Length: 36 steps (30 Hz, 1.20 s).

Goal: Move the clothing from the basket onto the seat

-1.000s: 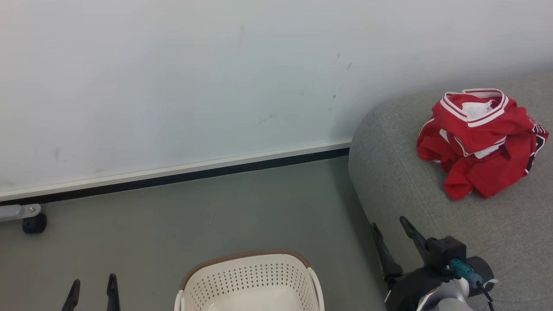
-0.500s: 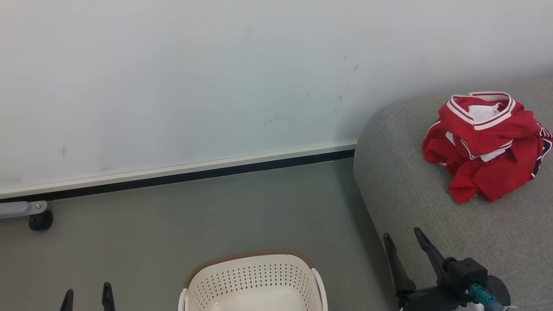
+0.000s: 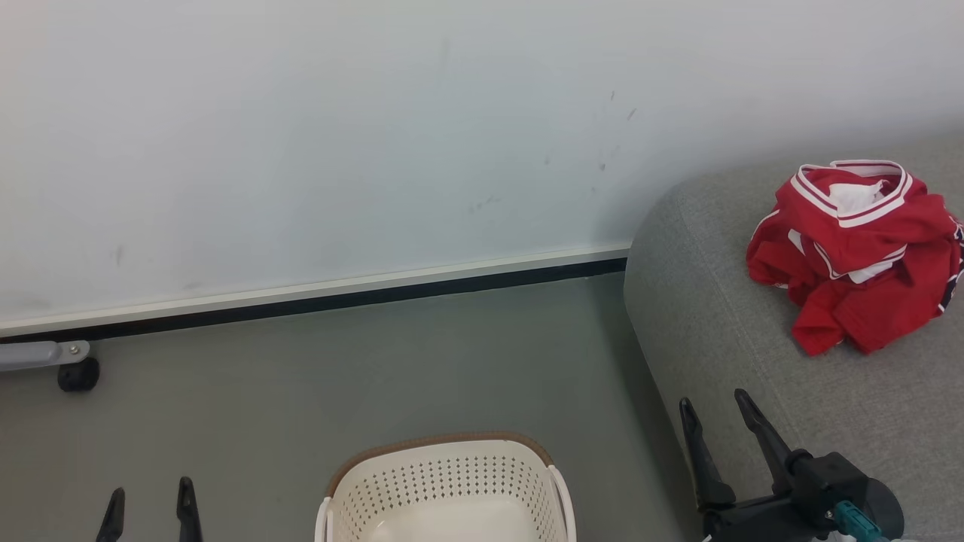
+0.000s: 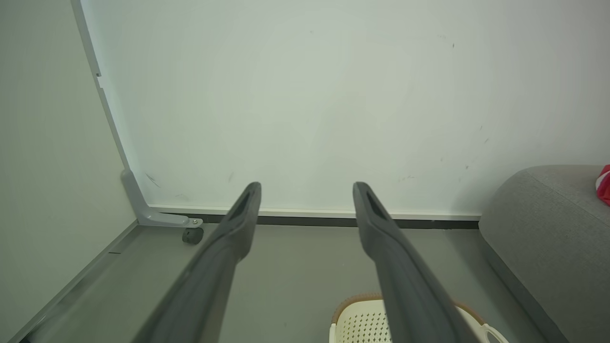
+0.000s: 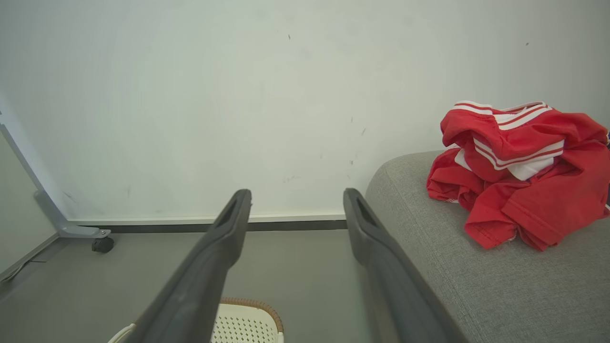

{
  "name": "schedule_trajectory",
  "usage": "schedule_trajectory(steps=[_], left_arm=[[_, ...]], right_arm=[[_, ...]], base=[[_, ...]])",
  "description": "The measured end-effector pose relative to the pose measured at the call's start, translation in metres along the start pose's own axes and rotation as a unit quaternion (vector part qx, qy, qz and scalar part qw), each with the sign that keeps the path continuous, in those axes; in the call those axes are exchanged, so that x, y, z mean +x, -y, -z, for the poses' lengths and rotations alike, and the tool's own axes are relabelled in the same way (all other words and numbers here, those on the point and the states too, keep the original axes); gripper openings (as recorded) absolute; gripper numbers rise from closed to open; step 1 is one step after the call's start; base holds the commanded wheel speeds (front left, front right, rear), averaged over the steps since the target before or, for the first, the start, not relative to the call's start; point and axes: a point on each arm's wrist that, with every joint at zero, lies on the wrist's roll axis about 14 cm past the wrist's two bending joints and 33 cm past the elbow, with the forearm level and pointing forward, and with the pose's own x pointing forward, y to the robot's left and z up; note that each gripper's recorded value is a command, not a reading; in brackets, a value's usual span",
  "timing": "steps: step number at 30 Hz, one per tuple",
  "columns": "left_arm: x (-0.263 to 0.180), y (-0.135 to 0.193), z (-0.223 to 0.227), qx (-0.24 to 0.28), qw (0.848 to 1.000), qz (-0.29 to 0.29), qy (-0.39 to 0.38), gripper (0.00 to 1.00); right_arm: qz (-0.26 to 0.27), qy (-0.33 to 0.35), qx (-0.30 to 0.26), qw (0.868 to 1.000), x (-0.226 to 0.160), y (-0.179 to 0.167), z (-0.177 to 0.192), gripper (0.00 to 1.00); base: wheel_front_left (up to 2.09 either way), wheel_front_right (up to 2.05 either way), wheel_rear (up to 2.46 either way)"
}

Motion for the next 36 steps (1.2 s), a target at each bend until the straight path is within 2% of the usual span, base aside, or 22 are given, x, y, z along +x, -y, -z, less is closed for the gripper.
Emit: schedule_trajectory(steps=[18, 19, 27, 36], left_arm=[[-0.002, 0.002, -0.001, 0.004, 1.0, -0.005, 0.004, 1.0], [-0.002, 0.001, -0.001, 0.004, 1.0, -0.005, 0.004, 0.0], [-0.008, 0.004, 0.025, -0.008, 0.999, -0.014, -0.037, 0.0], [-0.01, -0.001, 0.036, -0.061, 0.996, -0.029, -0.065, 0.0]], right_arm=[[0.006, 0.017, -0.008, 1.0, 0.002, 0.002, -0.009, 1.0], [0.005, 0.018, -0.009, 1.0, 0.002, 0.002, -0.01, 0.0], [0.011, -0.042, 0.001, 0.999, -0.014, -0.001, 0.029, 0.0], [0.036, -0.059, 0.059, 0.996, -0.012, 0.01, 0.033, 0.0]], base=[[0.0, 0.0, 0.0], [0.0, 0.0, 0.0], [0.0, 0.0, 0.0], [0.0, 0.0, 0.0]])
